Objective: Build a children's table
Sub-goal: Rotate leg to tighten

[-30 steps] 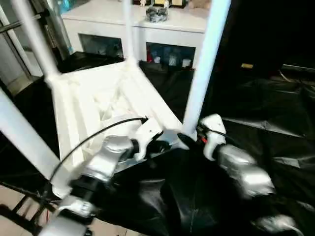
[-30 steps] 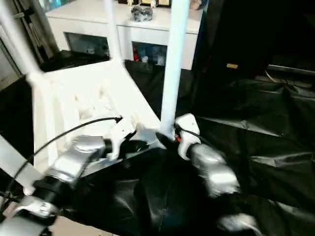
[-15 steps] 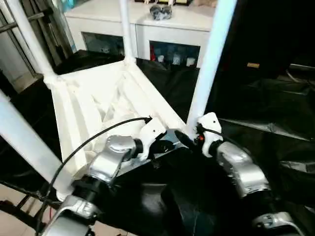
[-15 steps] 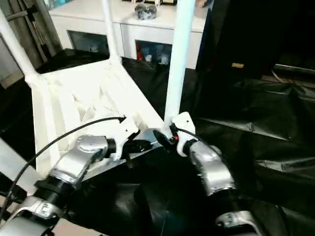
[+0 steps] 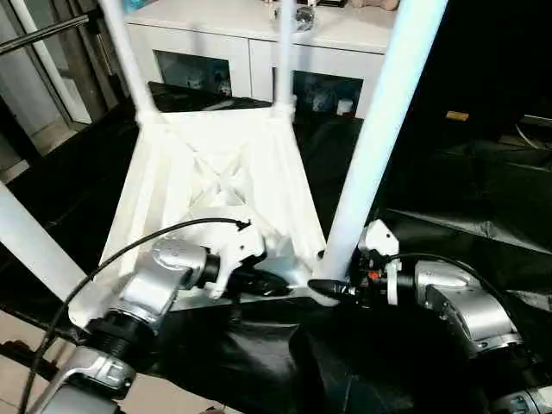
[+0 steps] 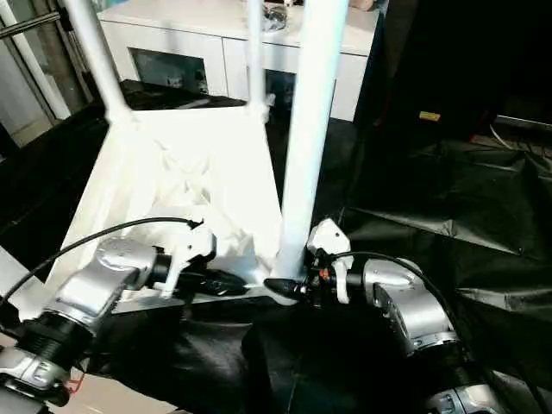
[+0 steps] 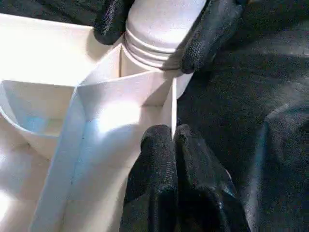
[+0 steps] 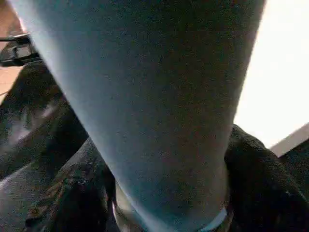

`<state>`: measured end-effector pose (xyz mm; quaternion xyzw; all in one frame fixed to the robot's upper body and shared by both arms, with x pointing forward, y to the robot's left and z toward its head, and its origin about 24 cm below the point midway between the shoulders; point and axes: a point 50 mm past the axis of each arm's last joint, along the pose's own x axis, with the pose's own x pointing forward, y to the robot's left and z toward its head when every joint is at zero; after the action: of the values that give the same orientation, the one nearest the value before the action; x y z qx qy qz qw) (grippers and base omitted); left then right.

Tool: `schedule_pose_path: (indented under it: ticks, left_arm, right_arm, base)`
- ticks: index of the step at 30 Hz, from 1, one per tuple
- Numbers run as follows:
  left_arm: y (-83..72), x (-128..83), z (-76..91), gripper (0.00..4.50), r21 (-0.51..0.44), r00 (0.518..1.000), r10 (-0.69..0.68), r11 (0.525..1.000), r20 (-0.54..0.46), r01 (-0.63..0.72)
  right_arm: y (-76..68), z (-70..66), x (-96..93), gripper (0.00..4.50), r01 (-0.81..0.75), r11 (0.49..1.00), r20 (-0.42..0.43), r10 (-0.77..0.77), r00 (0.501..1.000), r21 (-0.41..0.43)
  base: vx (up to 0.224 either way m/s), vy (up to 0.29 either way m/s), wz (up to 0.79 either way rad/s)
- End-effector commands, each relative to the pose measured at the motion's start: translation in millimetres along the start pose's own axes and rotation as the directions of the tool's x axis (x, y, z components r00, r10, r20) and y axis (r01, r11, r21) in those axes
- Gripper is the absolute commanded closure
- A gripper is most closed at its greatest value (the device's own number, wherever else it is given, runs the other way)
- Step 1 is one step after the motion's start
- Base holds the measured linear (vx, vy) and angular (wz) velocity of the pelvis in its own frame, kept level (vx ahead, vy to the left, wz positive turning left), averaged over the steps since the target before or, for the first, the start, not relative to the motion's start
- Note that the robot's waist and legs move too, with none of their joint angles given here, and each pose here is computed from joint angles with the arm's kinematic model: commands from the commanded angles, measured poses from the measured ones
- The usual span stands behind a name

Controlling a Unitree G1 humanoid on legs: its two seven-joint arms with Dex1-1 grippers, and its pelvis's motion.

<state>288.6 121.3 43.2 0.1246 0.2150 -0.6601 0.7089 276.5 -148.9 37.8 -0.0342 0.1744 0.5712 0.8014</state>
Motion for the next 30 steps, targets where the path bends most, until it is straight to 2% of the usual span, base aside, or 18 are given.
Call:
schedule_pose_path:
  ticks: [1, 9, 11, 13, 14, 16, 21, 22, 23, 24, 26, 28, 30]
  left_arm:
    - [-5.1, 5, 0.2, 4.5, 0.017, 0.997, -0.073, 0.997, -0.02, 0.073]
    - [-1.8, 7, 0.7, 4.5, 0.018, 0.999, -0.034, 0.999, -0.011, 0.034]
    - [4.9, 13, 3.8, 4.5, -0.007, 0.998, 0.058, 0.998, 0.011, -0.058]
    - [4.9, 13, 3.8, 4.5, -0.007, 0.998, 0.058, 0.998, 0.011, -0.058]
    - [8.3, 17, 5.6, 4.5, -0.021, 0.994, 0.109, 0.994, 0.015, -0.109]
    - [15.4, 29, 10.0, 4.5, -0.042, 0.974, 0.224, 0.974, 0.01, -0.224]
    - [18.6, 49, 19.1, 4.5, -0.087, 0.946, 0.325, 0.943, 0.019, -0.322]
    - [18.6, 49, 19.1, 4.5, -0.087, 0.946, 0.325, 0.943, 0.019, -0.322]
    - [17.3, 55, 21.3, 4.5, -0.095, 0.943, 0.331, 0.94, 0.023, -0.328]
    - [14.4, 61, 23.2, 4.5, -0.096, 0.947, 0.32, 0.944, 0.027, -0.316]
    - [11.9, 64, 23.7, 4.5, -0.09, 0.953, 0.302, 0.95, 0.028, -0.299]
    - [10.7, 64, 23.5, 4.5, -0.086, 0.957, 0.29, 0.954, 0.029, -0.287]
    - [9.2, 62, 22.0, 4.5, -0.076, 0.964, 0.265, 0.962, 0.026, -0.263]
  right_arm:
    - [6.5, -3.7, 2.6, 1.74, -0.053, 0.998, -0.022, 0.054, 0.998, 0.017]
    - [11.5, -6.3, 4.3, 1.78, -0.074, 0.996, -0.016, 0.075, 0.997, 0.046]
    - [8.5, -11.0, 10.4, 1.78, 0.014, 0.997, -0.019, -0.013, 1.0, 0.079]
    - [8.5, -11.0, 10.4, 1.78, 0.014, 0.997, -0.019, -0.013, 1.0, 0.079]
    - [2.4, -15.8, 15.1, 1.78, 0.12, 0.988, -0.045, -0.116, 0.992, 0.101]
    - [-10.0, -25.0, 25.4, 1.79, 0.34, 0.929, -0.088, -0.33, 0.94, 0.148]
    - [-16.8, -31.0, 43.7, 1.8, 0.549, 0.805, -0.141, -0.531, 0.836, 0.223]
    - [-16.8, -31.0, 43.7, 1.8, 0.549, 0.805, -0.141, -0.531, 0.836, 0.223]
    - [-17.0, -30.9, 49.2, 1.8, 0.583, 0.784, -0.156, -0.561, 0.813, 0.213]
    - [-16.2, -27.2, 56.4, 1.8, 0.591, 0.787, -0.143, -0.573, 0.807, 0.178]
    - [-15.3, -22.6, 60.4, 1.8, 0.573, 0.8, -0.111, -0.562, 0.82, 0.178]
    - [-14.9, -20.3, 61.0, 1.24, 0.555, 0.81, -0.094, -0.548, 0.831, 0.19]
    - [-15.1, -17.5, 58.7, 1.07, 0.528, 0.825, -0.074, -0.525, 0.848, 0.2]
  base:
    - [0.0, 0.0, 0.0]
    - [0.0, 0.0, 0.0]
    - [0.0, 0.0, 0.0]
    - [0.0, 0.0, 0.0]
    - [0.0, 0.0, 0.0]
    - [0.0, 0.0, 0.0]
    - [-0.013, -0.001, -0.01]
    - [0.0, 0.0, 0.0]
    - [0.0, 0.0, 0.0]
    - [0.0, 0.0, 0.0]
    - [0.0, 0.0, 0.0]
    - [0.0, 0.0, 0.0]
    - [0.0, 0.0, 0.0]
